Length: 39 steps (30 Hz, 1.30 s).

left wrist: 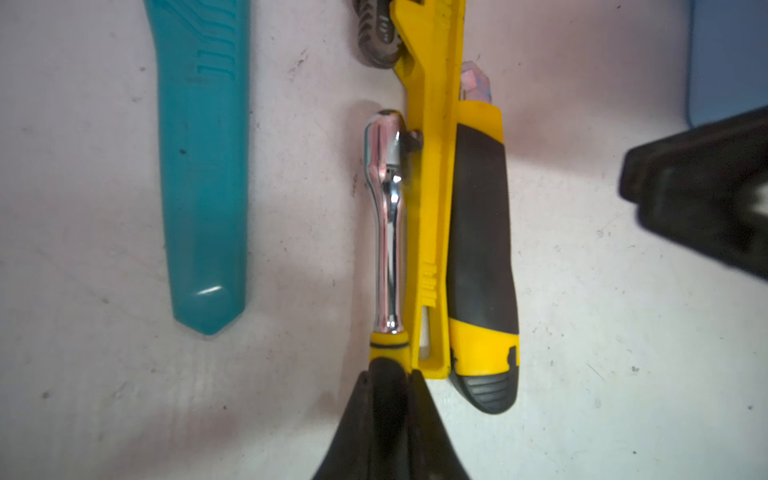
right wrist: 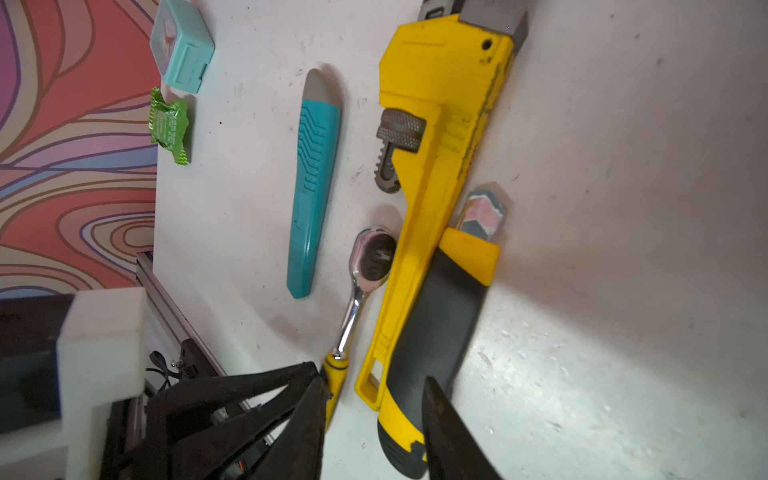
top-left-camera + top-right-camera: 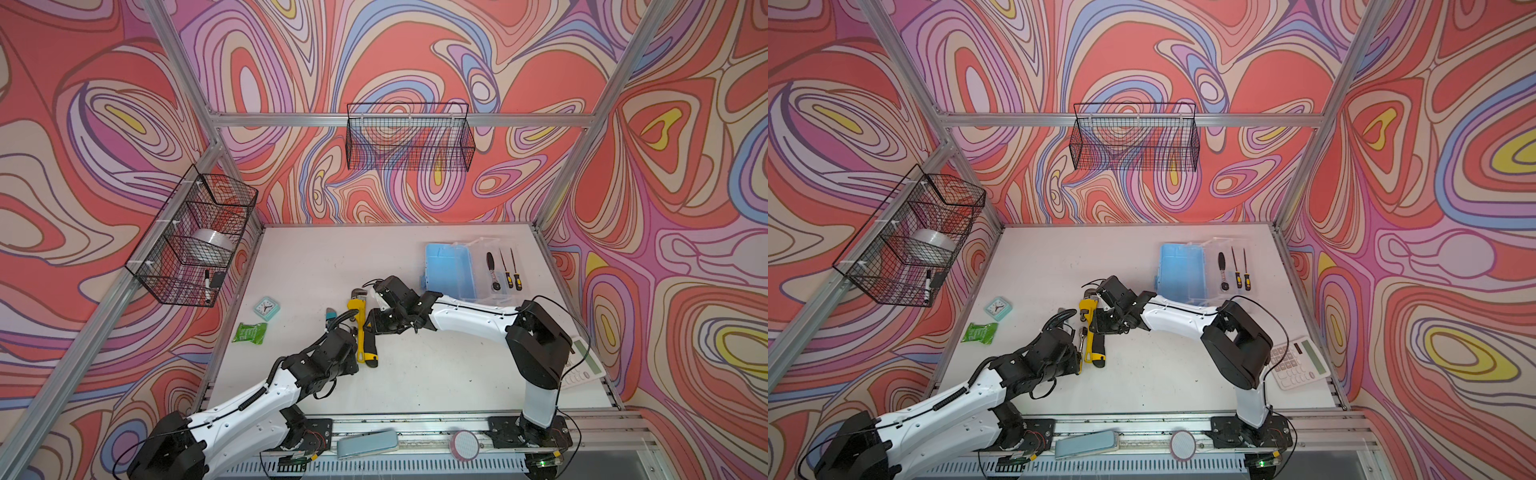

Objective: Pack the tool kit
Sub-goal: 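Move the right gripper across to the chrome ratchet beside the pipe wrench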

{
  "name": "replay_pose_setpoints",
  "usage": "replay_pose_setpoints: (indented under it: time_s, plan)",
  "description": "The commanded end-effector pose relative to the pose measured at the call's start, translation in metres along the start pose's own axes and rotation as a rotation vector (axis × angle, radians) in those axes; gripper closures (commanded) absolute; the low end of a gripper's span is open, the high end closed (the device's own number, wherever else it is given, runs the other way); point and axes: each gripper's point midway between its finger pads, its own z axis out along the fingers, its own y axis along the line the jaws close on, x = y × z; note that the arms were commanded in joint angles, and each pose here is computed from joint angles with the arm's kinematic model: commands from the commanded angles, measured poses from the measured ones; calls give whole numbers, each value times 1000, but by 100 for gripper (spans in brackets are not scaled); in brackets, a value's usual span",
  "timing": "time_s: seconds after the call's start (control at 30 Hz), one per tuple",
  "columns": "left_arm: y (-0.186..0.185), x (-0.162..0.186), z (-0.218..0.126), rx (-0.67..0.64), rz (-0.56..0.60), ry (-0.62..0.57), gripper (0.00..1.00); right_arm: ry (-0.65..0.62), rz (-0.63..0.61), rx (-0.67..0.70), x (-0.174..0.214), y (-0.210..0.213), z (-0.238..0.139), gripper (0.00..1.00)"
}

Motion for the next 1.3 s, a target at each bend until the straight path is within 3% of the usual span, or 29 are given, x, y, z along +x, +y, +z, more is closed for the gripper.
replay_pose_setpoints:
  time_s: [0.0, 0.37, 0.7, 1.0, 1.27]
  plan:
    - [-9, -2, 1, 44, -23, -16, 96, 21, 0, -39, 4, 15, 10, 61]
    - [-3, 0, -4, 34, -35, -25, 95, 71, -8, -14, 17, 12, 27, 62]
    - [29, 3, -22, -37, -89, -87, 80, 94, -59, 33, 25, 22, 47, 64]
    - [52, -1, -34, -128, -116, -137, 54, 118, -93, 113, 29, 15, 71, 65]
    - [58, -1, -36, -156, -109, -141, 51, 142, -125, 190, 36, 6, 86, 65]
